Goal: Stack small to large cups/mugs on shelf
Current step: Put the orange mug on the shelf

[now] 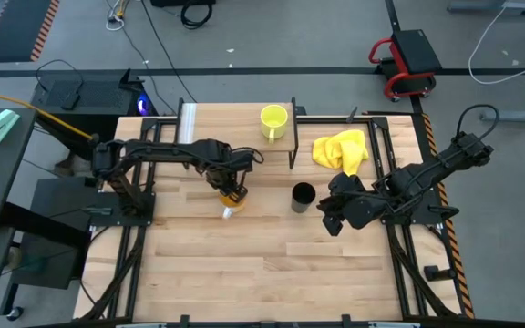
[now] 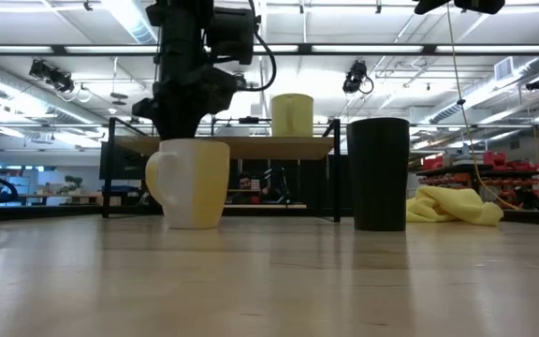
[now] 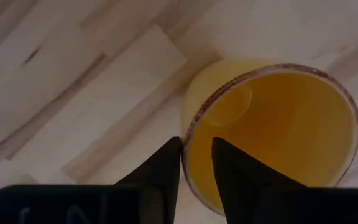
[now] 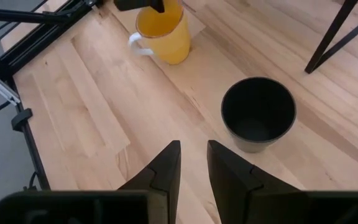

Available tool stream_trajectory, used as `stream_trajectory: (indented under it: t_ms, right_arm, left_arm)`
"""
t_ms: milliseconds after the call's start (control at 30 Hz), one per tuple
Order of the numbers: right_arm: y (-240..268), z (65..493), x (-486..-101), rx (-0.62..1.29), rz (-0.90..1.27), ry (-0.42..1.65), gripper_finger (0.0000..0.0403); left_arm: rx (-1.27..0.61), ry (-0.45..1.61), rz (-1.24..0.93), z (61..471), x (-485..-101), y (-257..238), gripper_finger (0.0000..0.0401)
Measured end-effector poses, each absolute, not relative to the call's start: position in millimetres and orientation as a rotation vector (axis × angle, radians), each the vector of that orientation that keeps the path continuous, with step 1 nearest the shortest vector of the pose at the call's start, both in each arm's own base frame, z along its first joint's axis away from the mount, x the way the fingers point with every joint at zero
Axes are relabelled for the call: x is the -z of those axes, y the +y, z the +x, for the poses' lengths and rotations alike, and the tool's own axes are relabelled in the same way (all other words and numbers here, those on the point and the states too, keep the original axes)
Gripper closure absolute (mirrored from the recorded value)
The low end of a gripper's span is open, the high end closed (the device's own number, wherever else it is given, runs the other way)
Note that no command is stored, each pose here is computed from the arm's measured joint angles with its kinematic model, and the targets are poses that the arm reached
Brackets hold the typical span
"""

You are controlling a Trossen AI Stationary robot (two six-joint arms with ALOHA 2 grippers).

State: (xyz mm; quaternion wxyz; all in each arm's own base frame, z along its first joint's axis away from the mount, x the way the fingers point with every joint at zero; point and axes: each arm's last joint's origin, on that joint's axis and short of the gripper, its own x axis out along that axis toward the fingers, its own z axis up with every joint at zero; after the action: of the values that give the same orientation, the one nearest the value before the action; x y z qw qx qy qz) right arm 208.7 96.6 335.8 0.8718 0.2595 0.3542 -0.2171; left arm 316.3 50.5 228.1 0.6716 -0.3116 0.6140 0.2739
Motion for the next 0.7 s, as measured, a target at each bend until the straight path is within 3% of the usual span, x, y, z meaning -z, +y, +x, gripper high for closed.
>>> stream_trajectory:
  t_ms: [467,700]
  right_arm:
    - [96.3,208.8,-336.0,0.461,0.534,0.731,0.0315]
    - [96.3,208.8,-336.0,0.461,0.534,0.732,0.0315]
  left_arm:
    - [-0.620,1.344,-0.741,322.9,-228.5,26.6,0.0368]
    - [-0.633,1.339,-0.776,324.1,-228.6,13.3,0.0361]
